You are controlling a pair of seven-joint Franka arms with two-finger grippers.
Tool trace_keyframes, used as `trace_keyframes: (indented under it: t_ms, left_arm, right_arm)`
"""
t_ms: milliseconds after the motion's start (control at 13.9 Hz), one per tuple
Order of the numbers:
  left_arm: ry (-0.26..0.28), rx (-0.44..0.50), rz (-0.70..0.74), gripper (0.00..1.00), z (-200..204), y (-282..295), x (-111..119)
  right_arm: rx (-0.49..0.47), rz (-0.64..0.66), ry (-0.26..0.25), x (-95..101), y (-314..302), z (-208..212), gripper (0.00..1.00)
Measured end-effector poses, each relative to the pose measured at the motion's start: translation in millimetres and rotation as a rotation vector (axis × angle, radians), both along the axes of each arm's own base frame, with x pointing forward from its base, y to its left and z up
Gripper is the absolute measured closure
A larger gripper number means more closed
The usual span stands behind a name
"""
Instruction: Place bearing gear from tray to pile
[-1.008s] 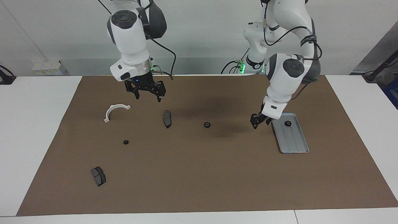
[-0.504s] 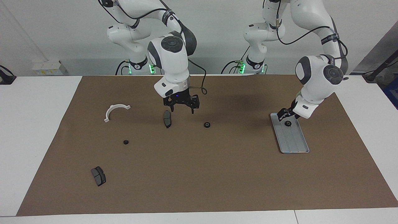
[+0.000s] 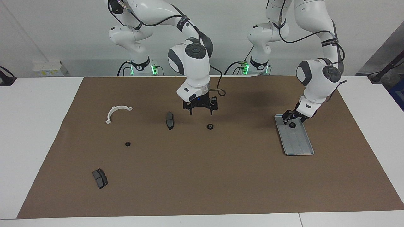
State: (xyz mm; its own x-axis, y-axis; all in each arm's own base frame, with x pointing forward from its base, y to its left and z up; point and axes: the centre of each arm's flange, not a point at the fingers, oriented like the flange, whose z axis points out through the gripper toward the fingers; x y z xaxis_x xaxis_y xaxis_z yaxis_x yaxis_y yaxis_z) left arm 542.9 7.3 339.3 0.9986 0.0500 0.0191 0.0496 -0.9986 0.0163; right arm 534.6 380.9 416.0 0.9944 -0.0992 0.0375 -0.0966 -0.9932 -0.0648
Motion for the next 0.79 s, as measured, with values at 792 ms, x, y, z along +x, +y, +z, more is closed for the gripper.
trace_keyframes:
  t_ms: [792]
  left_arm:
    - [-0.017, 0.004, -0.032, 0.25, -22, 25, -13]
  right_arm:
    - [-0.037, 0.046, -0.026, -8.4, 52, -113, 0.12]
